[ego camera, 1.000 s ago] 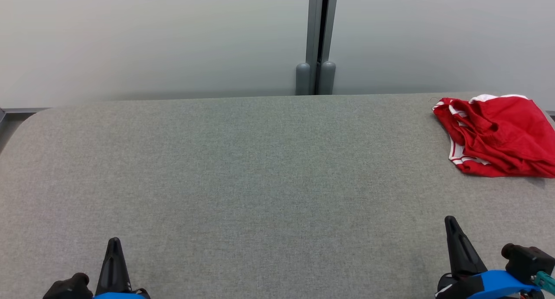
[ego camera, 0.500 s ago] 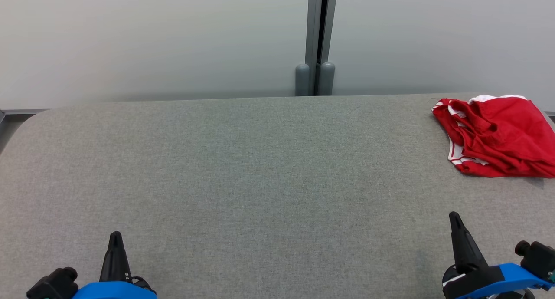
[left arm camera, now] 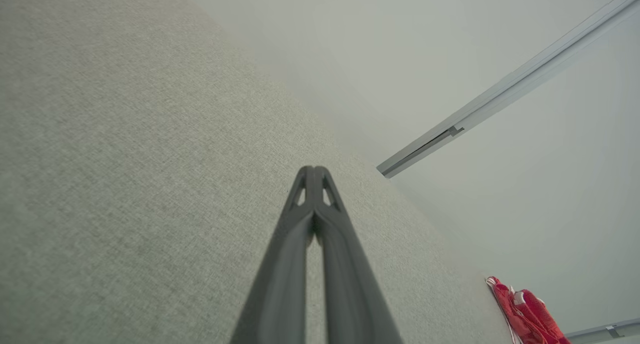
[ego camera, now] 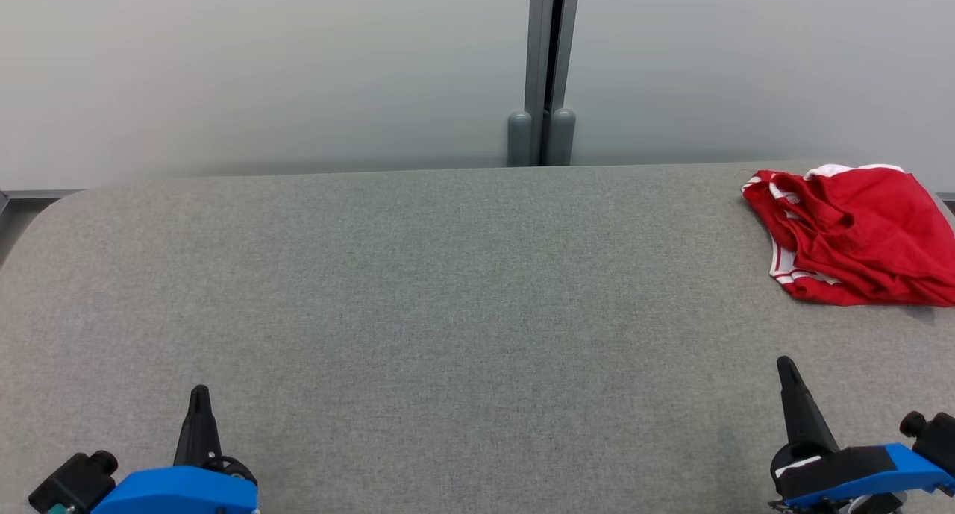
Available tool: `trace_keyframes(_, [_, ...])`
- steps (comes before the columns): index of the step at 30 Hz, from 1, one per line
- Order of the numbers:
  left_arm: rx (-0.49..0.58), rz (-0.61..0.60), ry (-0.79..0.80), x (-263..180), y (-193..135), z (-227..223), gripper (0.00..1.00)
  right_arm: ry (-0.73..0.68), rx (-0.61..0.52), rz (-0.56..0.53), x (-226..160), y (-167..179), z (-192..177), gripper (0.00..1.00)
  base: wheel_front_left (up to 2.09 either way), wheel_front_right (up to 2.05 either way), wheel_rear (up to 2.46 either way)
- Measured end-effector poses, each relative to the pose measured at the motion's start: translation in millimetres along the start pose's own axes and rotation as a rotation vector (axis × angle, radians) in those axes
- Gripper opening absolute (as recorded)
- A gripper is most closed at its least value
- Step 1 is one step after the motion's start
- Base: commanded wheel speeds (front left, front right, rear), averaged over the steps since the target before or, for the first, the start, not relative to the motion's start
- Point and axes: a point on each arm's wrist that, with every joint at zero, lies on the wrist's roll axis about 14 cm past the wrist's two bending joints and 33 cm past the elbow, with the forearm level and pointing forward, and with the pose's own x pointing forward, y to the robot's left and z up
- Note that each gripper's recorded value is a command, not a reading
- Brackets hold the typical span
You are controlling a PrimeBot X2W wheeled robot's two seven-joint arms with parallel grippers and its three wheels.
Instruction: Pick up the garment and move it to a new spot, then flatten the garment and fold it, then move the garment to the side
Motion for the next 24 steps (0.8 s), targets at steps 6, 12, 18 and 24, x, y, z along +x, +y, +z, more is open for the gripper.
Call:
trace_keyframes(6, [-0.081,-0.008,0.004,2,-3,2,0.00,-0.001,0.079,-0.002,1,0,1,0.00,0.00,0.00,0.00])
trace_keyframes(12, [-0.157,-0.020,0.000,6,-6,6,0.00,-0.007,0.151,0.004,4,2,4,0.00,0.00,0.00,0.00])
trace_keyframes(18, [-0.229,-0.033,0.009,7,-9,6,0.00,-0.007,0.219,0.004,4,2,6,0.00,0.00,0.00,0.00])
trace_keyframes(24, [-0.313,-0.053,0.011,10,-16,8,0.00,-0.012,0.293,0.012,6,4,8,0.00,0.00,0.00,0.00])
